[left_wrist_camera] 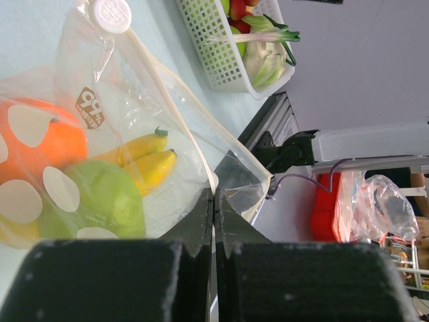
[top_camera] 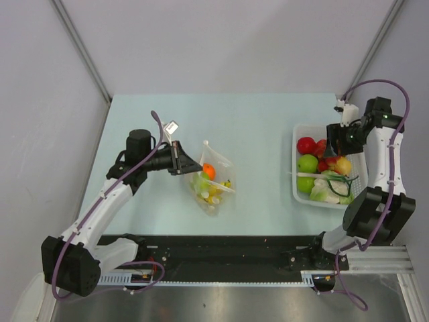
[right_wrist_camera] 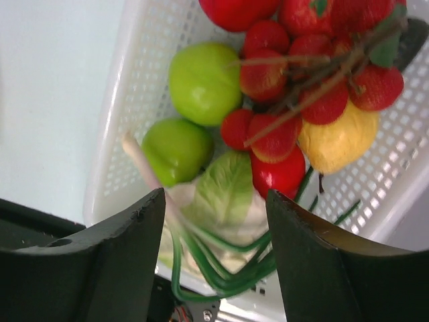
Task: Place the food in the zip-top bag and seal the zipper
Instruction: Pick up the fake fruit from the bin.
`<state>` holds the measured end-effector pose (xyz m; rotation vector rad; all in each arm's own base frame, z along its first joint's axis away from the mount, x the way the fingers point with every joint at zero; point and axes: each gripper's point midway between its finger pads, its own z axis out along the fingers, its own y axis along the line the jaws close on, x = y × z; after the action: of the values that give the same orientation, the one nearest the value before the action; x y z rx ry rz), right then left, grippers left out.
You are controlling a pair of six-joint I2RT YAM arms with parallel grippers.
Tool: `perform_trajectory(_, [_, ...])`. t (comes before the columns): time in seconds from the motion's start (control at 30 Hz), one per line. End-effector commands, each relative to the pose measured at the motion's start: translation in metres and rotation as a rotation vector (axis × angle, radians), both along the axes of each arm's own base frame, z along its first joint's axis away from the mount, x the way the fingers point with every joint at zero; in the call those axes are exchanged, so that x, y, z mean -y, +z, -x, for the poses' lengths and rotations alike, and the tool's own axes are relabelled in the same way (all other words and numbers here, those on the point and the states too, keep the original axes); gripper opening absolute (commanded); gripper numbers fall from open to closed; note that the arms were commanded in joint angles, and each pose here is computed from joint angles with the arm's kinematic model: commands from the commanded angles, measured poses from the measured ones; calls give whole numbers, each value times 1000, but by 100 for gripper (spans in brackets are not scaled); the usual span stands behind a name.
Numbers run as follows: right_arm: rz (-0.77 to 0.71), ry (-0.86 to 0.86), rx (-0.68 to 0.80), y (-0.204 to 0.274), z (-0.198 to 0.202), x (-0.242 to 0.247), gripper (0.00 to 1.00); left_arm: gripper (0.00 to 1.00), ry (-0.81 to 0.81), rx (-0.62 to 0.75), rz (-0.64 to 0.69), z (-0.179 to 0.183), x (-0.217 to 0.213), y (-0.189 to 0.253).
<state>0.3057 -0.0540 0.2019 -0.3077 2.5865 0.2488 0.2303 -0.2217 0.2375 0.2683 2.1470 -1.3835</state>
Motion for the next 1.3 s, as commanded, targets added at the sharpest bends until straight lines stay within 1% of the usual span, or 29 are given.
perform_trajectory(0.0, [6,1,102,17,-38,-17,65,0,-15,47,16,-5,1,8])
perform_trajectory(0.07, [17,39,124,15,-56,-33,62,0,-18,42,15,-6,2,6])
perform_trajectory(0.17, [33,61,138,12,-78,-42,60,0,-17,42,13,-7,1,6])
perform_trajectory(0.23, [38,79,119,5,-84,-48,58,0,-15,42,11,-7,1,7])
perform_trajectory(0.3, [60,94,86,-7,-87,-47,54,0,-11,42,9,-7,0,6])
perform_trajectory(0.4, [77,89,56,-19,-89,-42,52,0,-10,39,8,-6,-1,5])
perform_trajectory(0.5, [61,138,8,-25,-75,-45,48,0,-9,38,4,-7,-2,4])
perform_trajectory(0.53, [49,161,-26,-26,-63,-47,47,0,-8,35,3,-7,-3,3])
perform_trajectory(0.6, [9,238,-18,-19,-49,-56,47,0,-4,34,1,-6,-4,2])
perform_trajectory(0.63, [-8,264,-20,-13,-34,-60,47,0,-5,33,2,-5,-5,2])
perform_trajectory(0.67, [-24,279,-9,-9,-27,-64,48,0,-4,32,2,-5,-5,2])
perform_trajectory(0.73, [-7,296,-13,-5,-13,-64,49,0,-6,32,3,-5,-5,2])
perform_trajectory(0.8, [29,271,-47,-12,-5,-55,48,0,-3,31,6,-5,-5,1])
perform_trajectory(0.9, [45,196,-44,-10,-5,-32,49,0,-5,36,9,-5,-5,3])
perform_trajectory(1.03, [102,54,-39,3,-5,3,49,0,-12,48,5,-3,-5,5])
perform_trajectory(1.1, [130,-45,-41,13,-3,25,49,0,-16,52,2,-2,-5,4])
perform_trajectory(1.17, [147,-109,-51,17,1,37,49,0,-15,44,3,-3,-6,3])
perform_trajectory(1.27, [170,-161,-56,20,10,46,49,0,1,44,2,-3,-8,0])
